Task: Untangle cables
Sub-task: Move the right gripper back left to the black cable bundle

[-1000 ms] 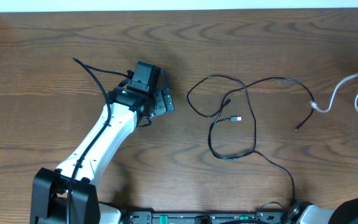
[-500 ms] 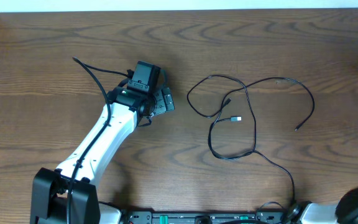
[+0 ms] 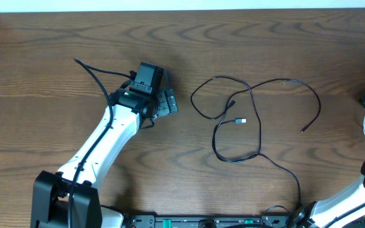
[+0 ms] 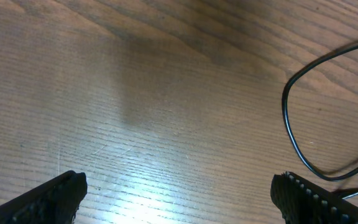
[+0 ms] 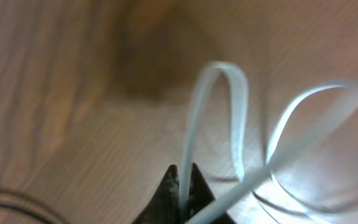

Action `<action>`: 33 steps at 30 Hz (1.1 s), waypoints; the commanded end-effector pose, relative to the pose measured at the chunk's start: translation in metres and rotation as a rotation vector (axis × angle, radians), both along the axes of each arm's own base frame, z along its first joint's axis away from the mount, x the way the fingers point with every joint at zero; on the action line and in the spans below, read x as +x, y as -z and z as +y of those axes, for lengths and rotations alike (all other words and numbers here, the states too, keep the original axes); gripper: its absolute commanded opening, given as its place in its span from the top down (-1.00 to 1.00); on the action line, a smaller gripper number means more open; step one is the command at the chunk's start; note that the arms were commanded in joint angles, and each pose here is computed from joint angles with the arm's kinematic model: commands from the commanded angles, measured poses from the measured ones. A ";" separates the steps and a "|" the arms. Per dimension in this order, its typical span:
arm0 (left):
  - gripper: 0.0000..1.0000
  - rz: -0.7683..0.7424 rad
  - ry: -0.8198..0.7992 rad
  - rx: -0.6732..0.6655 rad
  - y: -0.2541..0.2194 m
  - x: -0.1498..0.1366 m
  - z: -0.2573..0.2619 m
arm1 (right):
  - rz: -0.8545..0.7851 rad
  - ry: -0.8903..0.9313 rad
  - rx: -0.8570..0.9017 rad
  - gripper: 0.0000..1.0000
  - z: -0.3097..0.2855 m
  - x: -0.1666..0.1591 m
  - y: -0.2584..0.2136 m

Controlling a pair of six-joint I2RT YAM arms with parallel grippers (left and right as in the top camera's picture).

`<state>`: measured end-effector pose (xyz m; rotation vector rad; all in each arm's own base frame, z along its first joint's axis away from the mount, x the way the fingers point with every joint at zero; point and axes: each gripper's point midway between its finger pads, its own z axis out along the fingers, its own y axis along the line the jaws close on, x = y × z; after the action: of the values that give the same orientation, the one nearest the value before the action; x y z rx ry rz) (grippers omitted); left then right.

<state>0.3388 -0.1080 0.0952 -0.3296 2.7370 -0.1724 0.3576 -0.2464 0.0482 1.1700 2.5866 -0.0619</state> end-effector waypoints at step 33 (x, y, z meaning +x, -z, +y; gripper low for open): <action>-0.99 -0.006 -0.002 0.013 -0.001 0.001 0.003 | 0.084 -0.364 -0.059 -0.98 0.094 0.048 -0.008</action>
<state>0.3388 -0.1080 0.0952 -0.3296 2.7370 -0.1724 0.4104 -0.1557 0.0667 0.7180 2.7644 -0.0696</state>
